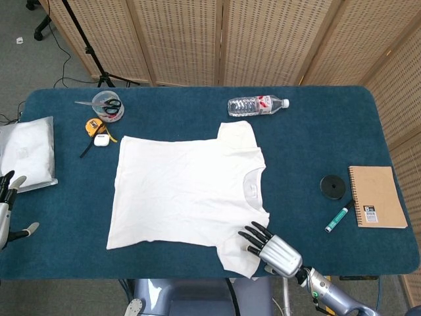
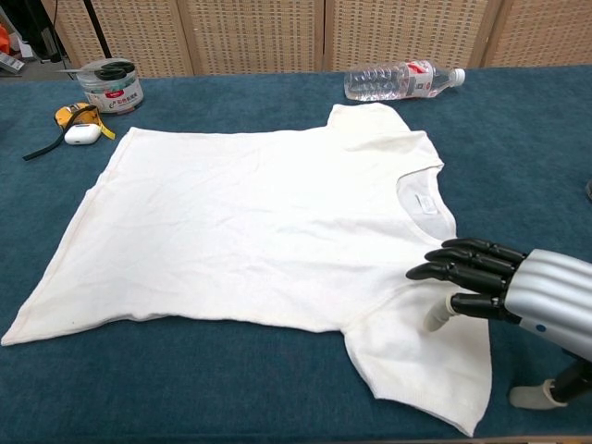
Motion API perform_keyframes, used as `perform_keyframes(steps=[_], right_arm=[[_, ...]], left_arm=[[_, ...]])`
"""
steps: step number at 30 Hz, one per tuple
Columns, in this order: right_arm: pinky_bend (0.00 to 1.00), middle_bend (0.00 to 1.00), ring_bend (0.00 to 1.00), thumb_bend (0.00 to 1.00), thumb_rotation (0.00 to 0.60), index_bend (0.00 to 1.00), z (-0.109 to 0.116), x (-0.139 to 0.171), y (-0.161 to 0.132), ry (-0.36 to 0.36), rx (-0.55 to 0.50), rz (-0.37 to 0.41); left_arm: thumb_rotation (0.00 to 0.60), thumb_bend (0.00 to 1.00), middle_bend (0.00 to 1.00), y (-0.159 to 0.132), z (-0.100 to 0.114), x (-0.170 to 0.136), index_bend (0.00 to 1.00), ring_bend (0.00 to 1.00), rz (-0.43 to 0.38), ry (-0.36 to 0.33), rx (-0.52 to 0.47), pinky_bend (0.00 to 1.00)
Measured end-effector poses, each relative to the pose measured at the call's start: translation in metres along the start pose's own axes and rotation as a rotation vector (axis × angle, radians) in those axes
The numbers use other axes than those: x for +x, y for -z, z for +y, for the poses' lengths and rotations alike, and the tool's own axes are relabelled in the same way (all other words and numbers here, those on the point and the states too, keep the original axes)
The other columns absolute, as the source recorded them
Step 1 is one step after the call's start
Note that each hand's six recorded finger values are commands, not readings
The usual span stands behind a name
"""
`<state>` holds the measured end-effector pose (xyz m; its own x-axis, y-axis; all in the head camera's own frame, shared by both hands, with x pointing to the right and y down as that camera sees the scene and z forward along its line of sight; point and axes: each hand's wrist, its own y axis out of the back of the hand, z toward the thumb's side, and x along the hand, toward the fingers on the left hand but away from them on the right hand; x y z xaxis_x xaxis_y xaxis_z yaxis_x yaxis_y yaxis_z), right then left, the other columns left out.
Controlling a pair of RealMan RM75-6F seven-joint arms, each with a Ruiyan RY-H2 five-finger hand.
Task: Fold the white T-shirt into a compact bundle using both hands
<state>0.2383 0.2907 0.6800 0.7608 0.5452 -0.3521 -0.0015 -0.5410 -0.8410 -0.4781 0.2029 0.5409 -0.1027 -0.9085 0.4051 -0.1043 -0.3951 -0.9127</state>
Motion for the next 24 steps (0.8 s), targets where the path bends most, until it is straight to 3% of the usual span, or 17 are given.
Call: perform_keyframes(steps=[9,15,24], right_arm=[[0.00,0.11,0.00,0.26,0.600,0.33,0.001,-0.008,0.003,0.015,-0.009,-0.008],[0.00,0.12,0.00,0.51,0.600,0.39,0.000,-0.010,0.000,0.016,-0.017,0.000],[0.00,0.13,0.00,0.62,0.600,0.39,0.005,-0.011,0.000,0.052,-0.034,-0.008]], left_arm=[[0.600,0.00,0.00,0.001,0.000,0.000,0.00,0.00,0.004,0.002,-0.001,0.00],[0.600,0.00,0.00,0.001,-0.001,0.000,0.00,0.00,0.006,0.001,0.001,0.00],[0.600,0.00,0.00,0.001,0.000,0.000,0.00,0.00,0.008,0.003,-0.001,0.00]])
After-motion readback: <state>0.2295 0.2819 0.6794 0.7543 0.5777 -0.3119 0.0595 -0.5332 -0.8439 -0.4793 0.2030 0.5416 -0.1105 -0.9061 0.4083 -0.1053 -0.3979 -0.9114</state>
